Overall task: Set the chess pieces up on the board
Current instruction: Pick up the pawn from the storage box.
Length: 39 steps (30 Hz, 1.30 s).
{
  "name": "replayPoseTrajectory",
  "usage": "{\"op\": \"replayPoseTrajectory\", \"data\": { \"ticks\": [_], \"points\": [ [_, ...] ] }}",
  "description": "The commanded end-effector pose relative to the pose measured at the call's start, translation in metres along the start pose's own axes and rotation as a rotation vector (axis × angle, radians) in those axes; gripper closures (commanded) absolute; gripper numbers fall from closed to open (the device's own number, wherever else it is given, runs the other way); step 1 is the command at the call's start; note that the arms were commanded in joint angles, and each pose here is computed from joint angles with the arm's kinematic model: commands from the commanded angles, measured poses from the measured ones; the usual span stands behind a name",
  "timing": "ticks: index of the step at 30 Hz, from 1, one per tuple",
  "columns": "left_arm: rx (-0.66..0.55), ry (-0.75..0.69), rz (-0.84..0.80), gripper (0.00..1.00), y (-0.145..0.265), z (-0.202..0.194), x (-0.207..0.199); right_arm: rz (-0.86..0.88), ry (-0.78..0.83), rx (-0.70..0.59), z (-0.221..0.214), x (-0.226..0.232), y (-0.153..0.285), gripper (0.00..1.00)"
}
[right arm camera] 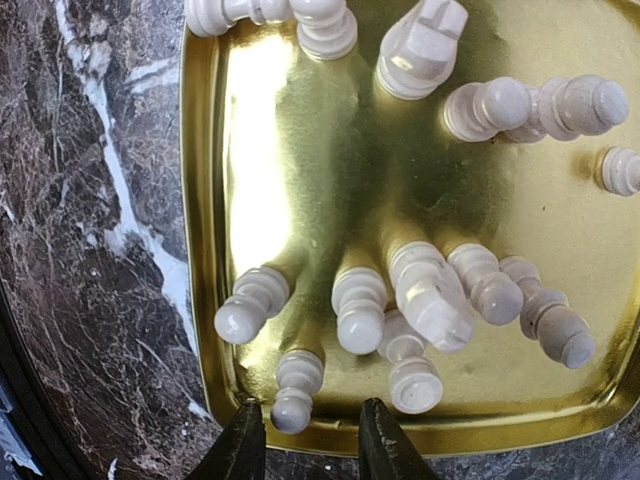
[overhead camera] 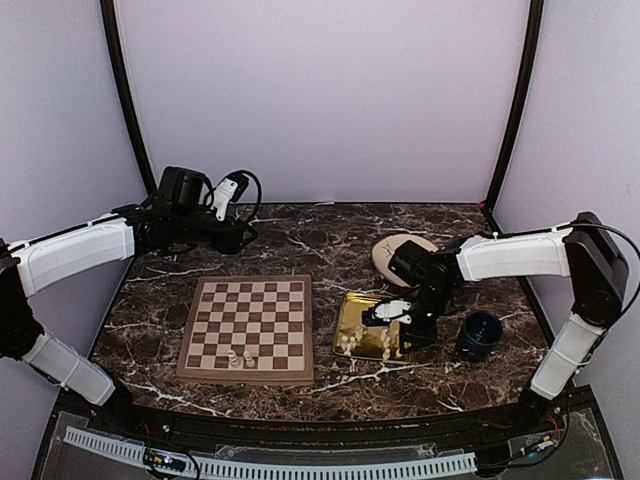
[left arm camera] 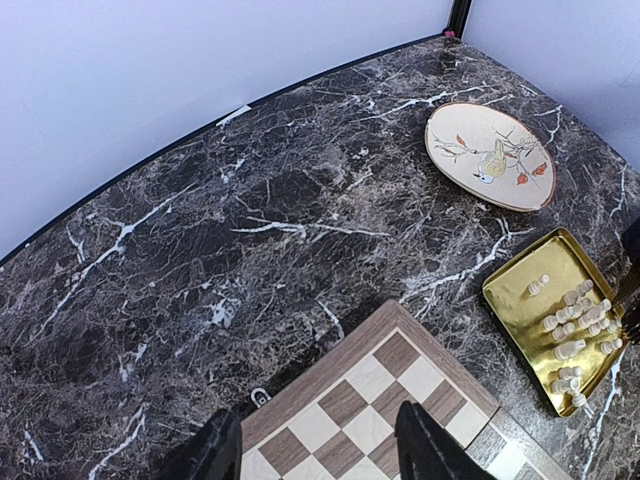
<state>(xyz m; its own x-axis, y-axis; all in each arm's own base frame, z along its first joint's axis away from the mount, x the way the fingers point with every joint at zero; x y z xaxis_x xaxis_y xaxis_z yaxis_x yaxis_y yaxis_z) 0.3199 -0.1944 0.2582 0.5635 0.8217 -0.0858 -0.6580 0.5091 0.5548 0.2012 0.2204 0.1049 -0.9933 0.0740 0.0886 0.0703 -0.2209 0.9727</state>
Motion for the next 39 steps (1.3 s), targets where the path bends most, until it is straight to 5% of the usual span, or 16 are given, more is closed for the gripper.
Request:
{"op": "replayPoseTrajectory", "data": {
  "ticks": [1,22,39],
  "points": [
    [-0.008,0.003,-0.011,0.45,0.005,0.006,-0.001,0.006,0.016,-0.018,0.009,-0.002,-0.004,0.68],
    [-0.001,0.005,-0.015,0.45,0.003,0.004,-0.001,0.066,0.032,-0.018,0.012,0.005,-0.002,0.96],
    [0.005,0.007,-0.018,0.45,0.002,0.004,-0.001,0.015,0.052,-0.078,0.033,0.001,0.039,0.96]
  ]
}}
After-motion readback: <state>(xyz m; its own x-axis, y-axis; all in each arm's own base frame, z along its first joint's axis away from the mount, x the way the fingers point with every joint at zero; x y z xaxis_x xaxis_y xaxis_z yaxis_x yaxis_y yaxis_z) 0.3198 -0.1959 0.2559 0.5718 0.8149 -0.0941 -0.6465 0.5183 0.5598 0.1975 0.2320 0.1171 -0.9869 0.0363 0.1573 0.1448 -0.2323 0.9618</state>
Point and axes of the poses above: each gripper's point midway between its finger pads, its own y axis back along the fingers, its own x axis along the line the jaws close on, z = x × y, the point moved 7 cm from there along y, back along the fingers, and after that the axes turned 4 degrees about y, right-handed, at the moved point
